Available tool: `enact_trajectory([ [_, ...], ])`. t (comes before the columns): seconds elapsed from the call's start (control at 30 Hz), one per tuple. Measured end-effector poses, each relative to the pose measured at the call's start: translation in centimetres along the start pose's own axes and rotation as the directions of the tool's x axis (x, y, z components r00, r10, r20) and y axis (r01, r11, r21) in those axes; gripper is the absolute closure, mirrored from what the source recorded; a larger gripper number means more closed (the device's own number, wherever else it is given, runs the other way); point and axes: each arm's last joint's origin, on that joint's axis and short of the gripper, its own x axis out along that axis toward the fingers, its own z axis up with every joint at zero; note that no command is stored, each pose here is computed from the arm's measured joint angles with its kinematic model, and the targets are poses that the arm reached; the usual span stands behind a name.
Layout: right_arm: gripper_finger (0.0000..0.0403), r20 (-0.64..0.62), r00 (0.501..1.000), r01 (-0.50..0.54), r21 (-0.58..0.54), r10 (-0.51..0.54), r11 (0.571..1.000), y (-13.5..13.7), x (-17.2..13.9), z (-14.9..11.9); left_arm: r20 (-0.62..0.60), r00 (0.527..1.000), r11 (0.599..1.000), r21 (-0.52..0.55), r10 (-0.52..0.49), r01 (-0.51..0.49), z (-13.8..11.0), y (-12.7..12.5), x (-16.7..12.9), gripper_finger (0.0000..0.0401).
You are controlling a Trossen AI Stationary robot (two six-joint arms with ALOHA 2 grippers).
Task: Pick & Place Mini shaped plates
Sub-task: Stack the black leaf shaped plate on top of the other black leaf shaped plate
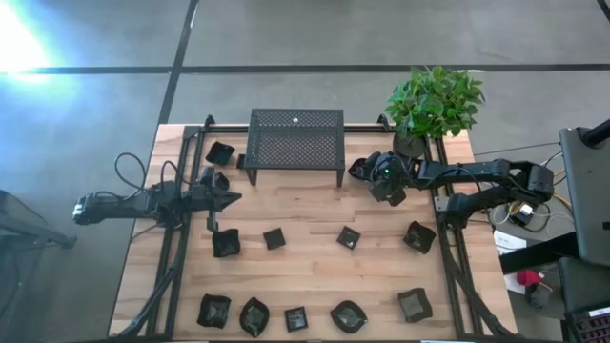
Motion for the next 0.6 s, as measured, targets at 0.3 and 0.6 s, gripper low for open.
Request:
enact_trajectory([
  [0.3, 0.0394, -0.016, 0.999, -0.031, -0.070, 0.030, 0.997, 0.30, -0.02, -0.14, 0.000, 1.000, 1.000, 0.000, 0.000, 0.000, 0.00, 0.00, 0.00, 0.0401],
  [0.6, 0.0394, -0.019, 0.999, -0.047, -0.069, 0.046, 0.996, 0.46, -0.02, -0.19, 0.000, 1.000, 1.000, 0.000, 0.000, 0.000, 0.00, 0.00, 0.00, 0.0401],
])
